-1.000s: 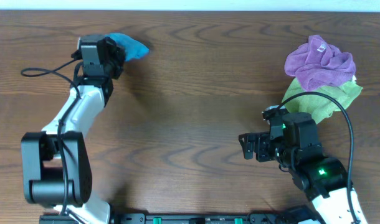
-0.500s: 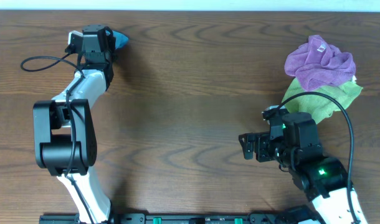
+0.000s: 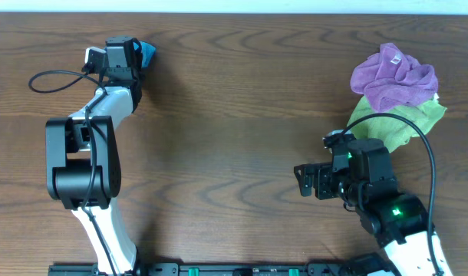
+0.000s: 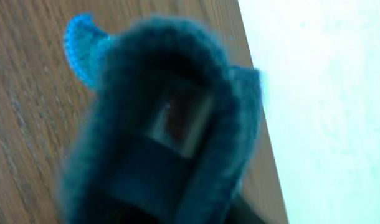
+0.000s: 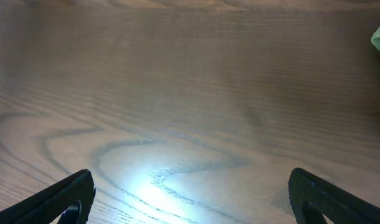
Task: Fold the cloth
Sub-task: 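Carry the folded blue cloth to the far left with the left gripper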
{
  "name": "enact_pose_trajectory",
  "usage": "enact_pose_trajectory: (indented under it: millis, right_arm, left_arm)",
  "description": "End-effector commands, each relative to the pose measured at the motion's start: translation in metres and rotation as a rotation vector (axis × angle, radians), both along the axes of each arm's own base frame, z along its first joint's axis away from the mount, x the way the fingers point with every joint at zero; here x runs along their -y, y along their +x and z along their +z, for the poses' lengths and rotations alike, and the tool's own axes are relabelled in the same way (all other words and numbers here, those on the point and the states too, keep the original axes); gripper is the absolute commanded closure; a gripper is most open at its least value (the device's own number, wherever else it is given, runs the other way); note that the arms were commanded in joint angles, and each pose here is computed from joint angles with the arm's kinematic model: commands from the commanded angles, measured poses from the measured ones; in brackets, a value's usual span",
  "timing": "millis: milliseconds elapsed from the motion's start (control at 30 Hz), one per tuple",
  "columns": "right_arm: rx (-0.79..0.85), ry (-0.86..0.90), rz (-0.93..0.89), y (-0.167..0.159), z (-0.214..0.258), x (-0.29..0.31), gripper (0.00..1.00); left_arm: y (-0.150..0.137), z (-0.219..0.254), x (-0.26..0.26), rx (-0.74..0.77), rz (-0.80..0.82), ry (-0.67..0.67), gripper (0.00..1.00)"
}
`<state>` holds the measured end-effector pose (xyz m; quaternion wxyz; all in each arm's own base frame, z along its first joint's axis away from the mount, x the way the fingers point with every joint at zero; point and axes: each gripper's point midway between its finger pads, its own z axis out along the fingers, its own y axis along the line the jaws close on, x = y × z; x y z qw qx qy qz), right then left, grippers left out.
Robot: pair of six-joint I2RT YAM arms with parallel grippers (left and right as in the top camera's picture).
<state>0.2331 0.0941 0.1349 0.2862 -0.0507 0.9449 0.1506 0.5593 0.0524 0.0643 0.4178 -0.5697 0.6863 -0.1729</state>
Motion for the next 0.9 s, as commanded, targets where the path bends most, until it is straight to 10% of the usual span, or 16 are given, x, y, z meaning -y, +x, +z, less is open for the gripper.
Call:
enact_pose_trajectory:
  millis: [0,167,867]
  right_arm:
    - [-0.004,0.009,-0.013,0.0,0.0,0.001,0.01]
    - [-0.004,0.009,-0.013,0.0,0.0,0.001,0.01]
    - [-0.004,0.009,-0.013,0.0,0.0,0.001,0.01]
  left_arm:
    - [0.005,0.001,-0.005,-0.012,-0.033,0.061,0.45]
    - [0.001,0.004,0.0,-0.037,-0.081,0.071,0.02]
    - [-0.105,0.084,0.02,-0.313,-0.309,0.131,0.05]
